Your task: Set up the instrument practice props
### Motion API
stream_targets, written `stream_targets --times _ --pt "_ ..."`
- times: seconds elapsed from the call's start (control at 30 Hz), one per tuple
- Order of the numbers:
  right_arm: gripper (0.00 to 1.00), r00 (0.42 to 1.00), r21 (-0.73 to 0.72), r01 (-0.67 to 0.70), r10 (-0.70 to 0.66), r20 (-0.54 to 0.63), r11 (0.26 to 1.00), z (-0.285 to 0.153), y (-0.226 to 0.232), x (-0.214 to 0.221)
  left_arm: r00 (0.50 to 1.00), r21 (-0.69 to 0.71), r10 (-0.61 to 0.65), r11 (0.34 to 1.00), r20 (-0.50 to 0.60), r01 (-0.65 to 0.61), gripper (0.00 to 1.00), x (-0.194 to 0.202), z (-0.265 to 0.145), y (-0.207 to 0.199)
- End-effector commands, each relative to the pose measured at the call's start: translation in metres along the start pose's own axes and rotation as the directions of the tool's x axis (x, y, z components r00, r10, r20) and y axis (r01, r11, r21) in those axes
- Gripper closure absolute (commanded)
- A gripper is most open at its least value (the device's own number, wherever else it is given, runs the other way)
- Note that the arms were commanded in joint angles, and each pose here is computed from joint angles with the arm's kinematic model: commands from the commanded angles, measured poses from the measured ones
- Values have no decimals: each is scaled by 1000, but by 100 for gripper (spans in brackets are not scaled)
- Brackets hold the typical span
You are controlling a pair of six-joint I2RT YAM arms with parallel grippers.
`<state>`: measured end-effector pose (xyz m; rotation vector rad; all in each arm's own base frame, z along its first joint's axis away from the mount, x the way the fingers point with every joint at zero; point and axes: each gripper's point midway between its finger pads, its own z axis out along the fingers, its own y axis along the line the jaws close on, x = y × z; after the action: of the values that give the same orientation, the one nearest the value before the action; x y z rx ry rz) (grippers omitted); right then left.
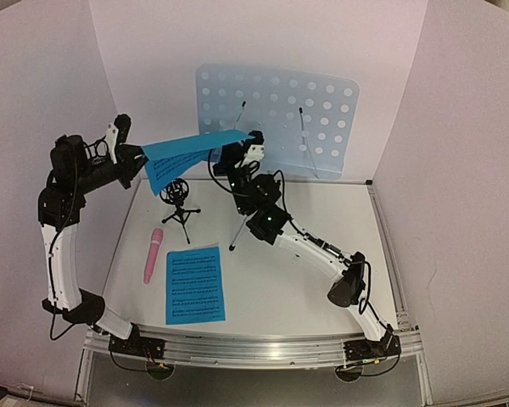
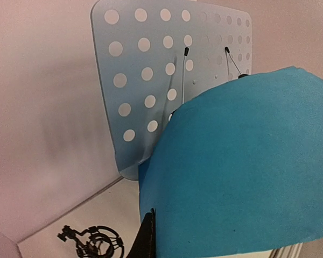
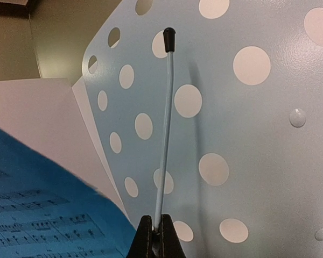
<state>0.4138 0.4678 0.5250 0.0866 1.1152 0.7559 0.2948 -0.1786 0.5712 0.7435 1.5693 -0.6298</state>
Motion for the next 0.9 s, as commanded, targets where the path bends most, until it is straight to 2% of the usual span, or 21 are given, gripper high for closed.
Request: stream_targets --times 0.0,0.13,0.23,0.43,0.57,0.67,0.87 --pt "100 996 -5 -68 68 56 998 -5 10 -48 988 71 -153 986 21 151 100 -8 1 -10" --pt "100 997 9 -59 58 40 998 -5 9 -49 962 94 -260 963 84 252 100 -24 3 -8" --pt "100 997 7 -61 61 37 998 -5 9 -50 924 98 -358 933 133 347 100 -33 3 -2" --pt "100 996 23 -73 72 51 997 -7 10 -56 822 75 -558 830 112 553 100 -22 17 14" --pt "100 993 -43 -42 46 109 998 -10 26 -64 765 8 -627 774 148 633 100 -16 18 30" --pt "100 983 -83 52 -36 177 995 -16 41 -70 714 2 -684 722 147 692 100 -12 19 39" --pt "100 976 -135 55 -24 218 989 -22 48 -73 692 -33 -702 698 171 716 100 -11 18 49"
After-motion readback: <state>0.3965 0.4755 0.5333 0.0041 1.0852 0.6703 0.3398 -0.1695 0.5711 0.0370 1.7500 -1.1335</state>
